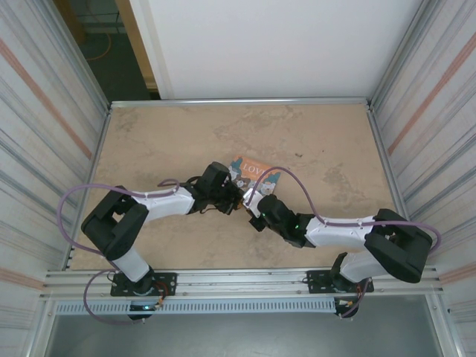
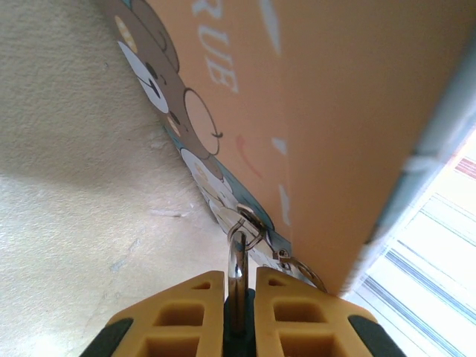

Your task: Unlock a padlock with a key

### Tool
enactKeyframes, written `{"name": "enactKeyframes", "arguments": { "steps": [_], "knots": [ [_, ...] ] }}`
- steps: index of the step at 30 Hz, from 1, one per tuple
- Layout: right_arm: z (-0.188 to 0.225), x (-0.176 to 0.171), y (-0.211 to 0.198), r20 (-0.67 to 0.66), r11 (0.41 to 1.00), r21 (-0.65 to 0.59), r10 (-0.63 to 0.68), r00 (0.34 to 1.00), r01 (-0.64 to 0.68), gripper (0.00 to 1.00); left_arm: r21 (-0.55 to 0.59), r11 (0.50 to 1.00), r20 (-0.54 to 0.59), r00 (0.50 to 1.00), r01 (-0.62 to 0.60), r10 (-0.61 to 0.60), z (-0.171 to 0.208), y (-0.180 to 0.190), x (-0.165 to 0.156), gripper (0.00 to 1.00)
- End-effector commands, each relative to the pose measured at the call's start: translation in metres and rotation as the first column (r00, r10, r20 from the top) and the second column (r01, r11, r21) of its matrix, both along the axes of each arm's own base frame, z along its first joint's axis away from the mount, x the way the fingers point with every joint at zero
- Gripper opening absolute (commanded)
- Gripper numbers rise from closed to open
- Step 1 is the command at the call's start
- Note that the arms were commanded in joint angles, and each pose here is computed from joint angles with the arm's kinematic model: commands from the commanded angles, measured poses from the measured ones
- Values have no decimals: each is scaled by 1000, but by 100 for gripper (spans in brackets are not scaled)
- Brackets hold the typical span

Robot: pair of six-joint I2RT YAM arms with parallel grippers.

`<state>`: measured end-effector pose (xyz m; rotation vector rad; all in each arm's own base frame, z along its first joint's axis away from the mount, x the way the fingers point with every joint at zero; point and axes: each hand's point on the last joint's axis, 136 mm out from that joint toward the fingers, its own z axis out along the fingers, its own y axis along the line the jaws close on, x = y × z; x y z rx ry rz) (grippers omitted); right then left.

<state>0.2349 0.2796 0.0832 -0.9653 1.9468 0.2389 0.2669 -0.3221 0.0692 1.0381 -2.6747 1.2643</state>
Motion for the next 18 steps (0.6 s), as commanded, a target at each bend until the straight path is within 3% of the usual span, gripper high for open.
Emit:
{"name": "enactKeyframes", "arguments": {
  "steps": [1,12,18],
  "knots": [
    [-2,0,2,-20,1000,29,9,1000,-8,0,-20,999,-33,998,47,-48,-4,-9,-22,0],
    [-44,-12,-12,-110,1000,-29,-9,994,6,0,-4,1000,-27,999,20,-20,-23,-13,-28,1],
    [-54,-16,-14,-147,1000,-28,-16,989,12,0,70,997,-8,1000,10,-10,-28,-1,-27,21]
  ]
}}
